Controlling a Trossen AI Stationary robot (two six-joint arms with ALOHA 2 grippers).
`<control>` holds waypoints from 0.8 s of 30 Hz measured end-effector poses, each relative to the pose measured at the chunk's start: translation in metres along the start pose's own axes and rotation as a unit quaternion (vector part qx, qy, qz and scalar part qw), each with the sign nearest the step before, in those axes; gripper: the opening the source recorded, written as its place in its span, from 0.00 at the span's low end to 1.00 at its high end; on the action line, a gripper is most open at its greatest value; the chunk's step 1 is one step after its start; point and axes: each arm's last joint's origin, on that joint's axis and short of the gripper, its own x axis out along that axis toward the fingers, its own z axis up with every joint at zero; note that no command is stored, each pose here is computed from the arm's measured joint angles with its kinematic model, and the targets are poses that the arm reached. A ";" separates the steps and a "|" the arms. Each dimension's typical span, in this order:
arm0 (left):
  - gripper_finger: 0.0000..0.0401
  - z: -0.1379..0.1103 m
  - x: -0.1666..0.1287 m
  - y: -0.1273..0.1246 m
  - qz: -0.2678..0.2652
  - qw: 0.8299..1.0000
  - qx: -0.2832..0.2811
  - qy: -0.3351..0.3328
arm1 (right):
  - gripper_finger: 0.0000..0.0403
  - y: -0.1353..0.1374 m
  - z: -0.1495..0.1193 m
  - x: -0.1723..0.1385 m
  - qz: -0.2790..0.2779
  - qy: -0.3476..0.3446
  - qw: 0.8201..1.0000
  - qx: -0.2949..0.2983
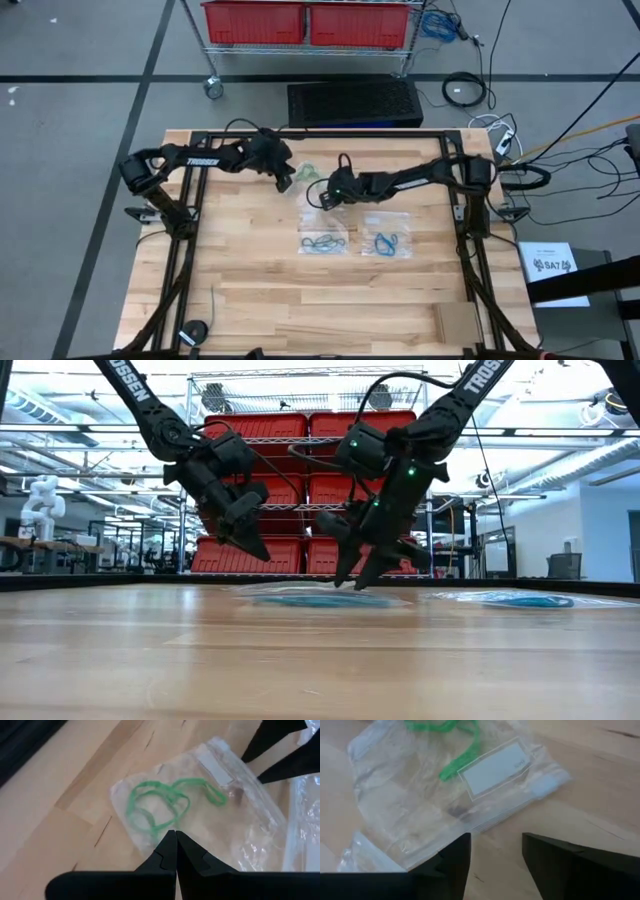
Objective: Sort rubber bands
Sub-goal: Close the top transparent zip bag
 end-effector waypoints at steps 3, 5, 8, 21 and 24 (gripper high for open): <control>0.00 0.000 -0.001 0.003 0.004 1.000 -0.002 -0.002 | 0.43 0.001 0.001 -0.001 0.005 -0.001 1.000 -0.005; 0.00 0.000 -0.001 0.005 0.005 1.000 -0.004 -0.004 | 0.43 0.001 0.001 -0.001 0.010 -0.003 1.000 -0.003; 0.00 0.000 -0.002 0.007 -0.004 1.000 -0.007 -0.005 | 0.43 0.001 0.003 0.001 0.016 -0.005 1.000 0.013; 0.00 -0.001 -0.004 0.010 -0.012 1.000 0.004 -0.004 | 0.43 0.009 -0.003 -0.002 0.042 0.004 0.999 0.032; 0.00 0.000 -0.006 0.014 -0.006 1.000 0.001 -0.008 | 0.43 0.012 -0.005 -0.003 0.048 0.008 0.998 0.029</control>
